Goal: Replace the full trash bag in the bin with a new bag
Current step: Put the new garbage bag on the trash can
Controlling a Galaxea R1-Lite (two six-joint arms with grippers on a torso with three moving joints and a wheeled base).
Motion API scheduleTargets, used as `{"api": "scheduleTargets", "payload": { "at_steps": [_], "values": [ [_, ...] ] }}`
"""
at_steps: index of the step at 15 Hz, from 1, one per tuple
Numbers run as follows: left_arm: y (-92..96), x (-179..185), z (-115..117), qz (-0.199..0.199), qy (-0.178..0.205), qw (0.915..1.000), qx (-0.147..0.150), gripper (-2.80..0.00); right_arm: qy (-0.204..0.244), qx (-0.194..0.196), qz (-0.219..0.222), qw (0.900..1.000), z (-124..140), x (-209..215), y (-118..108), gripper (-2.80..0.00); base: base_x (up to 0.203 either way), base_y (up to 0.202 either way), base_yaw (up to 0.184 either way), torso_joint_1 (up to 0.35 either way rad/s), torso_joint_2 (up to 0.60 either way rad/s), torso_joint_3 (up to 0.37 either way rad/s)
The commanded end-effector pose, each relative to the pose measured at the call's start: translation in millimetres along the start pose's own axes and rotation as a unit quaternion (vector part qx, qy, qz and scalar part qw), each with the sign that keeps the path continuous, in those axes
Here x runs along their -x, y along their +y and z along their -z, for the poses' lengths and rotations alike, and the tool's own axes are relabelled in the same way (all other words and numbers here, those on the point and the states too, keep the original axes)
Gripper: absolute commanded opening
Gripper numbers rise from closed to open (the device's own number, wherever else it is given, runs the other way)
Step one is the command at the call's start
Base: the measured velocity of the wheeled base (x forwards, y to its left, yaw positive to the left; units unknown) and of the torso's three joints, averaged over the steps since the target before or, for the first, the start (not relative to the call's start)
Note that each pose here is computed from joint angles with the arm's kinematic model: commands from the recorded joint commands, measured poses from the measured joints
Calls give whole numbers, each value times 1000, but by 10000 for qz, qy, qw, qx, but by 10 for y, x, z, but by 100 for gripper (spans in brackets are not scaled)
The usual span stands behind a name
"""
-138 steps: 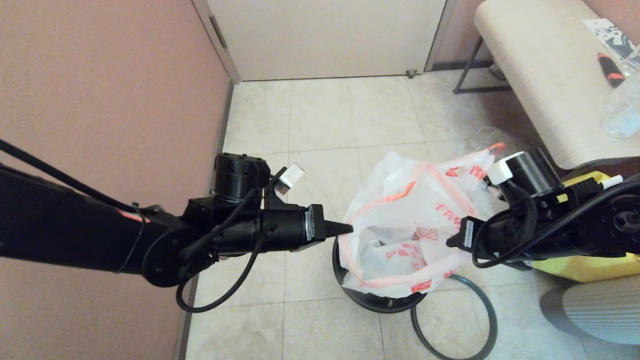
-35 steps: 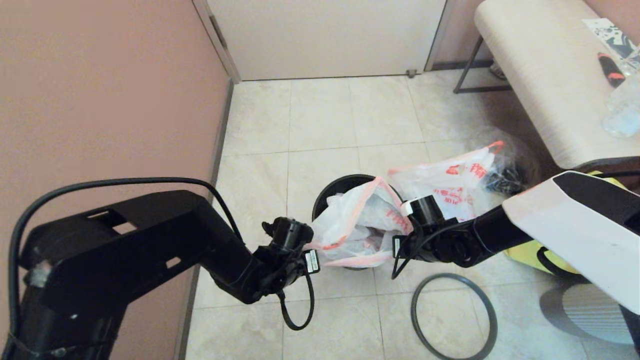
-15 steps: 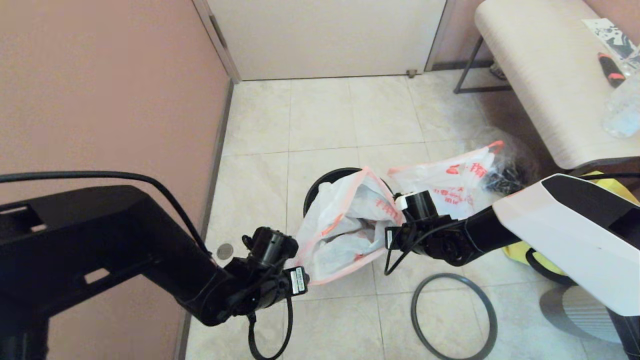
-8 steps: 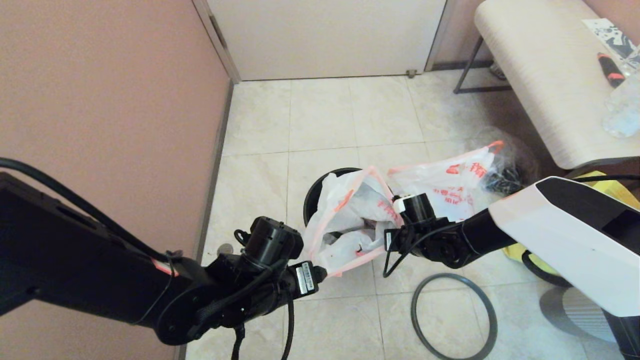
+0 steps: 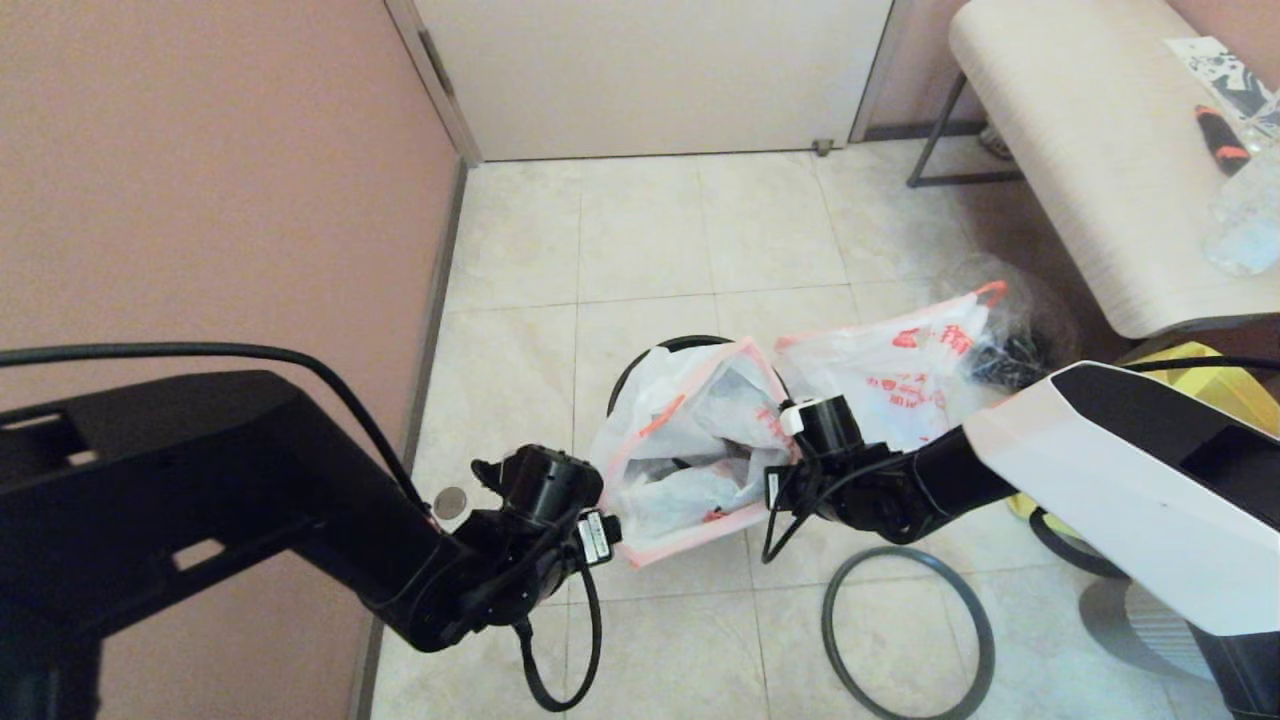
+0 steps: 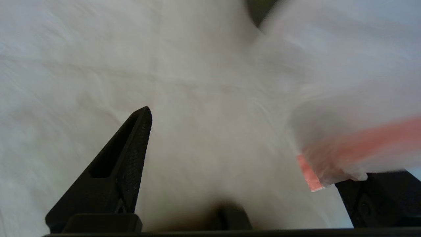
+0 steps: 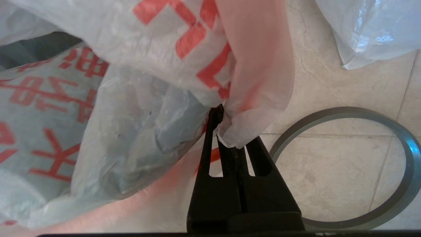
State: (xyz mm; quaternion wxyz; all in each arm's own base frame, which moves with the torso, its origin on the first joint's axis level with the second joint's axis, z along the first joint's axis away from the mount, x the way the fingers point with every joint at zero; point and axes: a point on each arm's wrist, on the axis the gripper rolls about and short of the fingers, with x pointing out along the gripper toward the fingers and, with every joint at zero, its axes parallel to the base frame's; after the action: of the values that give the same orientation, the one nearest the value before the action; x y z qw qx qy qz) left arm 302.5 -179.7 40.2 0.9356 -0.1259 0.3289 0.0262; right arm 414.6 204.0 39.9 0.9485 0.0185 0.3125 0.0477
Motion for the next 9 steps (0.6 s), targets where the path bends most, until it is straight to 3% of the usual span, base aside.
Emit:
{"api": "scheduleTargets", "payload": {
  "at_steps": [1,5,7,9],
  "values": [
    [90,-368,86,-277,33,9996,10,0,11,10,-1,10000,23,-20,20,-280,0,0,0,0,0,0],
    [65,-361,-164,-61,-245,9994,233,0,-123,43,184,9997,36,-52,126,-280,0,0,0,0,0,0],
    [90,-247,-216,277,120,9980,552,0,-131,82,261,9995,96,-135,192,-280,0,0,0,0,0,0],
    [184,-269,-322,302,293,9959,801,0,-86,127,245,9996,171,-205,253,-280,0,0,0,0,0,0]
  ]
}}
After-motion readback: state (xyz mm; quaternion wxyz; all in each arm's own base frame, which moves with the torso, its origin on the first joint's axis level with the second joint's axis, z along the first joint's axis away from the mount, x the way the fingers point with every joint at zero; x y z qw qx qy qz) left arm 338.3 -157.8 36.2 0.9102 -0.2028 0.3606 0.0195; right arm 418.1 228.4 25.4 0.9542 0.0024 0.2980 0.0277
